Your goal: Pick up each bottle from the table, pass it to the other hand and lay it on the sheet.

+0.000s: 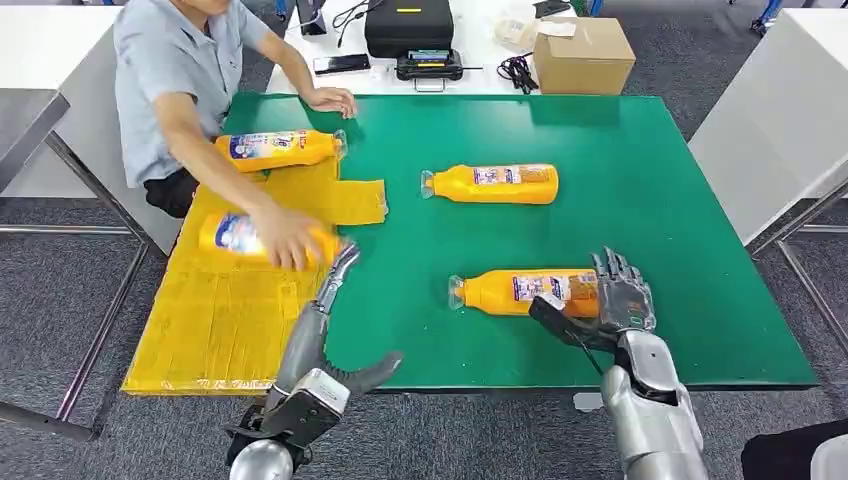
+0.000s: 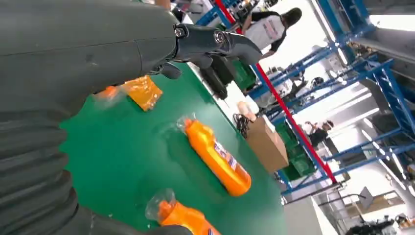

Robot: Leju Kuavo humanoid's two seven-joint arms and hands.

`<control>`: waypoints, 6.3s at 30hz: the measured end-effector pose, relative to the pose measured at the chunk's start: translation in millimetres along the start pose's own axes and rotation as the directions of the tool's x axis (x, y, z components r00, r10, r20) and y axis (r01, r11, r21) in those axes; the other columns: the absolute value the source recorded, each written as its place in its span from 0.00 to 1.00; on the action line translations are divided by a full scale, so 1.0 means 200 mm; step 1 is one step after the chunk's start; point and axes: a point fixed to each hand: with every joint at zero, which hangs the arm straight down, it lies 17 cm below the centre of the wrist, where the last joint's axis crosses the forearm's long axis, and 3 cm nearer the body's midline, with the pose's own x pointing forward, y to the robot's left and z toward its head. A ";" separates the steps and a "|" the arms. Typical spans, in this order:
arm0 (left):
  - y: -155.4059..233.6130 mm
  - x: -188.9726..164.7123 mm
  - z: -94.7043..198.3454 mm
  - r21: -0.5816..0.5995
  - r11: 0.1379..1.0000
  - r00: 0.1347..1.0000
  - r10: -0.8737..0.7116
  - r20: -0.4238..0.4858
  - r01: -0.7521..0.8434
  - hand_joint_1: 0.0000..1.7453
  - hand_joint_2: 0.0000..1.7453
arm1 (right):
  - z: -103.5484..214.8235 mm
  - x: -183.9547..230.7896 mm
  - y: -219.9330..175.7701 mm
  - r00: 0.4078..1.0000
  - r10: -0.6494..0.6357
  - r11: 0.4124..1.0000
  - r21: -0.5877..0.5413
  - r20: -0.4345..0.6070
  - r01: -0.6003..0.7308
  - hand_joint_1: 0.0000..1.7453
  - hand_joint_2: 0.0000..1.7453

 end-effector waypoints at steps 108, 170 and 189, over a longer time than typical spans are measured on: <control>-0.19 -0.31 0.02 0.084 0.865 0.820 0.497 -0.283 -0.495 0.00 1.00 | 0.31 1.15 -0.33 0.261 -0.874 0.410 0.336 0.409 0.848 1.00 1.00; -0.19 -0.36 -0.14 0.153 0.858 0.836 0.513 -0.194 -0.490 1.00 1.00 | 0.34 1.63 -0.06 0.275 -0.895 0.427 0.496 0.352 0.756 0.00 1.00; 0.01 -0.18 -0.16 0.054 0.998 0.998 -0.011 -0.058 0.014 1.00 1.00 | 0.29 1.22 -0.08 0.343 -0.885 0.434 0.290 0.314 0.853 0.00 1.00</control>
